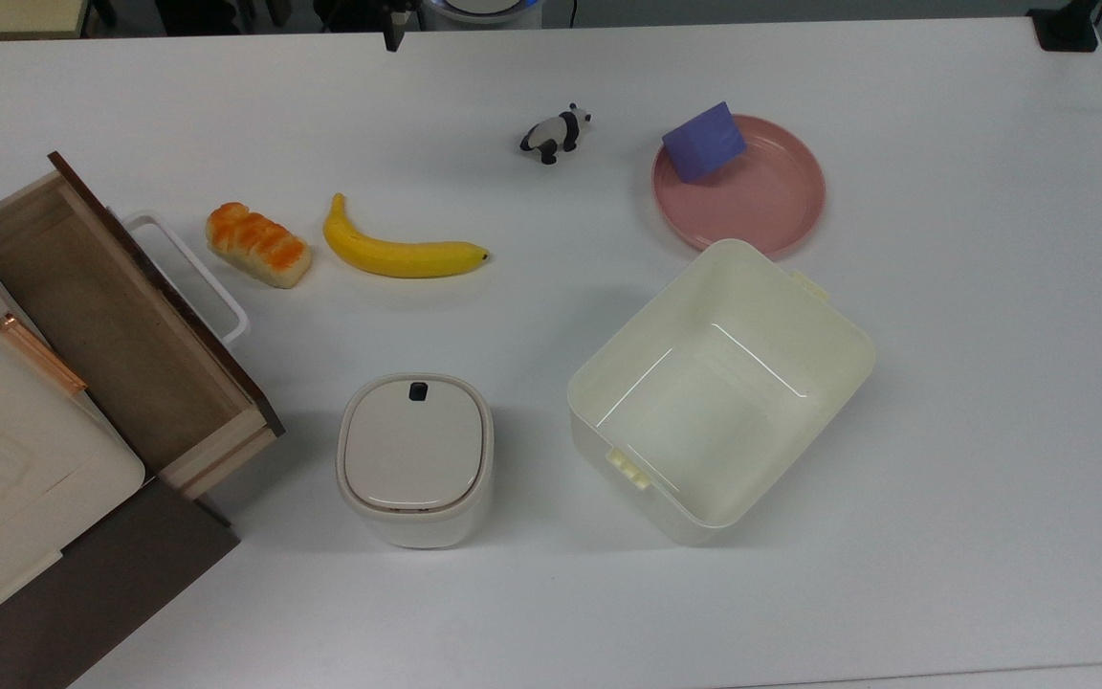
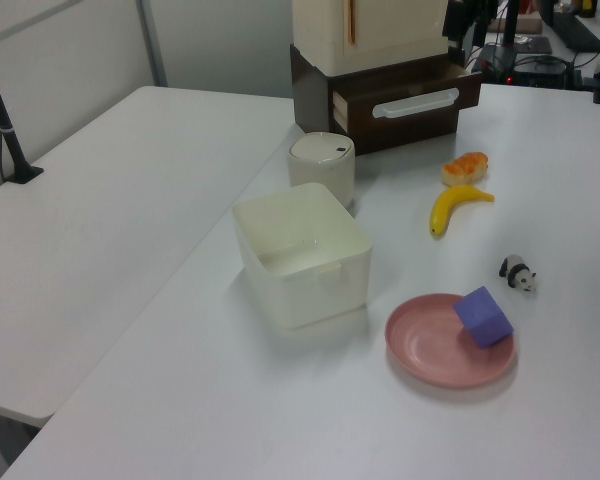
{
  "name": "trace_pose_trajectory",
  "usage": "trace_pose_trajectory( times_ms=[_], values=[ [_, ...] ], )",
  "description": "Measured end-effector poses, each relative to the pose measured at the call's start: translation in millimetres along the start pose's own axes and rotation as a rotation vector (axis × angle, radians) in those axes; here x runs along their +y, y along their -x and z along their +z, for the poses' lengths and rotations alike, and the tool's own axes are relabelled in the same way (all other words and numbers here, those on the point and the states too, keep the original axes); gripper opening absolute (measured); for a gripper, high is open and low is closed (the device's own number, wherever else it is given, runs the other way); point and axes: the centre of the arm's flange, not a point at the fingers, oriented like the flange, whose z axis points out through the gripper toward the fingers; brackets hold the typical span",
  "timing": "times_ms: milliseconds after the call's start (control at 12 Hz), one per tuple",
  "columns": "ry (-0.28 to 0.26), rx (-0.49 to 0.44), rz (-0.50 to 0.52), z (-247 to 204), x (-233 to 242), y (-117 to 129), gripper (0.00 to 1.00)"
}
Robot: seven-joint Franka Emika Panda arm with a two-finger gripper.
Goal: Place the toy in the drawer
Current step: 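Move the gripper from rest toward the panda toy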
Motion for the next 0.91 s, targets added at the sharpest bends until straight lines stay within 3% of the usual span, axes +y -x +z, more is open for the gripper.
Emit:
trace_pose_trajectory(
  times_ms=[250,915],
  values=[
    [0.0,0.0,-0.086,0.1,-0.1,0.0,1.0],
    [0.003,-0.025,-0.101,8.8,-0.9,0.0,1.0]
  ],
)
